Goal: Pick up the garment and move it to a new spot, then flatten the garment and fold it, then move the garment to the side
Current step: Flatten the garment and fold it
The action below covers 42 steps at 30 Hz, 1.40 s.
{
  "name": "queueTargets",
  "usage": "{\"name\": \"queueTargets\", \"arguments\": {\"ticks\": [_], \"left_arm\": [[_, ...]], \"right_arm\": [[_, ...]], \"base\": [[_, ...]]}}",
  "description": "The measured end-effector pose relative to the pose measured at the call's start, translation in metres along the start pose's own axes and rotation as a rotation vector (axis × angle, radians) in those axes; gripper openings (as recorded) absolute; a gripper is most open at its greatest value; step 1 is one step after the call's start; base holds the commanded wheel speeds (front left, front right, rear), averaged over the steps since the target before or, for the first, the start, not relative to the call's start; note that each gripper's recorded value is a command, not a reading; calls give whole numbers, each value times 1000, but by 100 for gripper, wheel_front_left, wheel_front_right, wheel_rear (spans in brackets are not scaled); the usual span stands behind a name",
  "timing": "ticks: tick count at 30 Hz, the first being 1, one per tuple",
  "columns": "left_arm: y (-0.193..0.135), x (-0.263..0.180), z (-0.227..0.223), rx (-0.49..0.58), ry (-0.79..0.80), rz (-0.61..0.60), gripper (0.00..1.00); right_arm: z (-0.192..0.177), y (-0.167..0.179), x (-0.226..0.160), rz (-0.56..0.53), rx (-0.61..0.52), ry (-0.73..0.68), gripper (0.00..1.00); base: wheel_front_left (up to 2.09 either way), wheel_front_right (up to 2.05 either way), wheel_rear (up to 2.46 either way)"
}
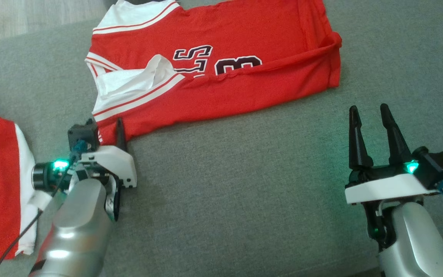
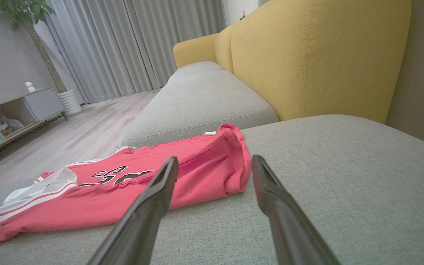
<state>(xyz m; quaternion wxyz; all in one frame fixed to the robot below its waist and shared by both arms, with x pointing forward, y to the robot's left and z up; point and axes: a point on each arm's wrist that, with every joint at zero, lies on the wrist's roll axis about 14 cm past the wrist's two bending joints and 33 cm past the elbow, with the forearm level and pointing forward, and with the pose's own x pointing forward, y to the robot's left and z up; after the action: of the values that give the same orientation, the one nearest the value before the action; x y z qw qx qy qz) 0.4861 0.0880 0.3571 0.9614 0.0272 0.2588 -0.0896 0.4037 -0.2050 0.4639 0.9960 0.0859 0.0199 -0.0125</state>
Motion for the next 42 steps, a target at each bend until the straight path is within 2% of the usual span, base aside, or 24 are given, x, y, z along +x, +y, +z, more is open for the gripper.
{"name": "queueTargets", "arguments": {"ticks": [1, 2, 4, 8, 12, 13, 18, 23, 27, 32, 37, 38, 39, 40, 42], "left_arm": [[0, 2, 0, 3, 10, -2, 100], [-1, 3, 0, 5, 15, -6, 54], [-4, 3, 2, 13, 13, -24, 0], [-4, -2, 9, 19, -28, -25, 0], [-4, -15, 40, 2, -192, -31, 0], [-4, -15, 40, 2, -192, -31, 0], [-13, -29, 87, 21, -366, -72, 0], [-20, -42, 125, 47, -506, -102, 0], [-19, -45, 116, 52, -501, -108, 0], [-17, -43, 104, 53, -480, -113, 0], [-13, -40, 95, 49, -456, -103, 0], [-12, -39, 93, 48, -450, -101, 0], [-12, -38, 92, 48, -446, -101, 0], [-12, -38, 91, 48, -442, -100, 0], [-13, -38, 90, 48, -438, -101, 0]], "right_arm": [[0, -1, 0, -3, 5, -2, 100], [1, -1, 0, -4, 5, -3, 100], [2, 0, 0, -2, 6, -6, 100], [5, -3, 2, -9, -5, -14, 100], [-11, -11, 5, -29, -42, 52, 100], [-11, -11, 5, -29, -42, 52, 100], [-16, -15, 33, -42, -69, 143, 100], [-35, -23, 61, -82, -25, 277, 100], [-56, -32, 73, -124, -9, 381, 100], [-81, -26, 86, -129, 11, 488, 100], [-94, -22, 95, -107, -41, 555, 100], [-94, -23, 97, -105, -51, 564, 69], [-94, -23, 99, -99, -68, 569, 3], [-93, -24, 99, -93, -89, 575, 0], [-92, -25, 100, -83, -121, 578, 0]], "base": [[0, 0, 0], [0, 0, 0], [0, 0, 0], [0, 0, 0], [0, 0, 0], [0, 0, 0], [0, 0, 0], [0, 0, 0], [0, 0, 0], [0, 0, 0], [0, 0, 0], [0, 0, 0], [0, 0, 0], [0, 0, 0], [0, 0, 0]]}}
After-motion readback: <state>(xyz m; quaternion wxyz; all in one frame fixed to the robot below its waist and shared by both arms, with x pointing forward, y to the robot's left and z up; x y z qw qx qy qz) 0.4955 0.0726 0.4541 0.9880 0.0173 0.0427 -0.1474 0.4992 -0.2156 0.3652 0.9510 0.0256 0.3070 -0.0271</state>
